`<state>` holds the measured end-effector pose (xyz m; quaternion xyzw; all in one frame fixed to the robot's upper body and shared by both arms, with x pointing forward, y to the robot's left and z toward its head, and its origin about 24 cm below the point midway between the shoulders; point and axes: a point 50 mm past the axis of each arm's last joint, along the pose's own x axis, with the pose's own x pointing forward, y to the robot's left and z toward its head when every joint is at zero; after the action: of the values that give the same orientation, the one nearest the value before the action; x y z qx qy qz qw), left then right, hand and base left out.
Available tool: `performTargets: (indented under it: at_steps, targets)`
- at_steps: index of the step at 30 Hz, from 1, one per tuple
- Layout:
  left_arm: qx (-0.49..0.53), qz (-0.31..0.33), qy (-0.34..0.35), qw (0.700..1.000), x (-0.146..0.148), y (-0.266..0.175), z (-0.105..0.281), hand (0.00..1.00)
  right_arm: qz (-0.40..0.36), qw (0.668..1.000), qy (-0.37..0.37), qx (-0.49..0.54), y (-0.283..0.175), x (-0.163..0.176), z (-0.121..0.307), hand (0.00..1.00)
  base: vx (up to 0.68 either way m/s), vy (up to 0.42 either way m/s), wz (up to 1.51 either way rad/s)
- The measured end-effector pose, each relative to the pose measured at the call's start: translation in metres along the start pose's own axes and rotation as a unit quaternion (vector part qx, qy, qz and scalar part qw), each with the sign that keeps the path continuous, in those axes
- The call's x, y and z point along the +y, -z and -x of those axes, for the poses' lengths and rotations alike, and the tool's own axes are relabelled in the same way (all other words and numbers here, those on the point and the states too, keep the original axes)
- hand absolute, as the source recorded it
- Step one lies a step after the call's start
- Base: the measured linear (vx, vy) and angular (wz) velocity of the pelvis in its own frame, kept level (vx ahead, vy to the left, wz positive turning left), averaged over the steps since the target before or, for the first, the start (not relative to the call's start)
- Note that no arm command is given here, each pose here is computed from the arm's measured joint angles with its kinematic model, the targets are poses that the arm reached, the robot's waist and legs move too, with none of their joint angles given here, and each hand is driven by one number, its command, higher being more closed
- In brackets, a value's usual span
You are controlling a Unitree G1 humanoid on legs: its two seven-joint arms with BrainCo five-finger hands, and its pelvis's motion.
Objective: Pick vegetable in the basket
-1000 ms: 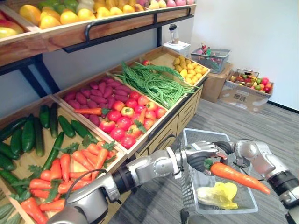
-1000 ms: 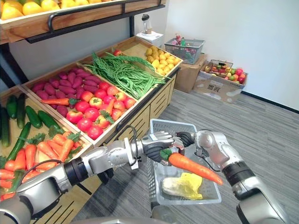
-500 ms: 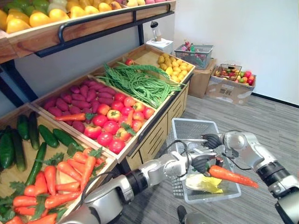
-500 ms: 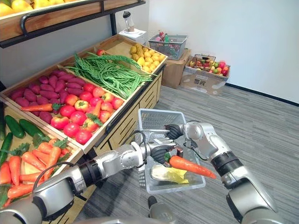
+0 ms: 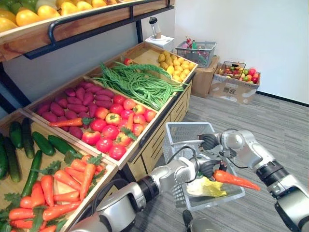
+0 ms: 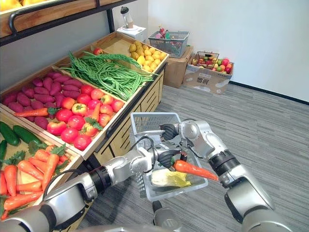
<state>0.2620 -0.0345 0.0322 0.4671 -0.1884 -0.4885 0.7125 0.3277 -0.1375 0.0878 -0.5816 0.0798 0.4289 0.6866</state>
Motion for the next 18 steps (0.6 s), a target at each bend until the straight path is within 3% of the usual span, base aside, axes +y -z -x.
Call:
performTargets:
  at_steps: [18]
  targets:
    - [0.124, -0.025, 0.008, 0.992, -0.006, 0.031, -0.002, 1.00, 0.016, 1.000, 0.005, -0.023, -0.023, -0.013, -0.006, 1.00, 0.00, 0.004, 0.00]
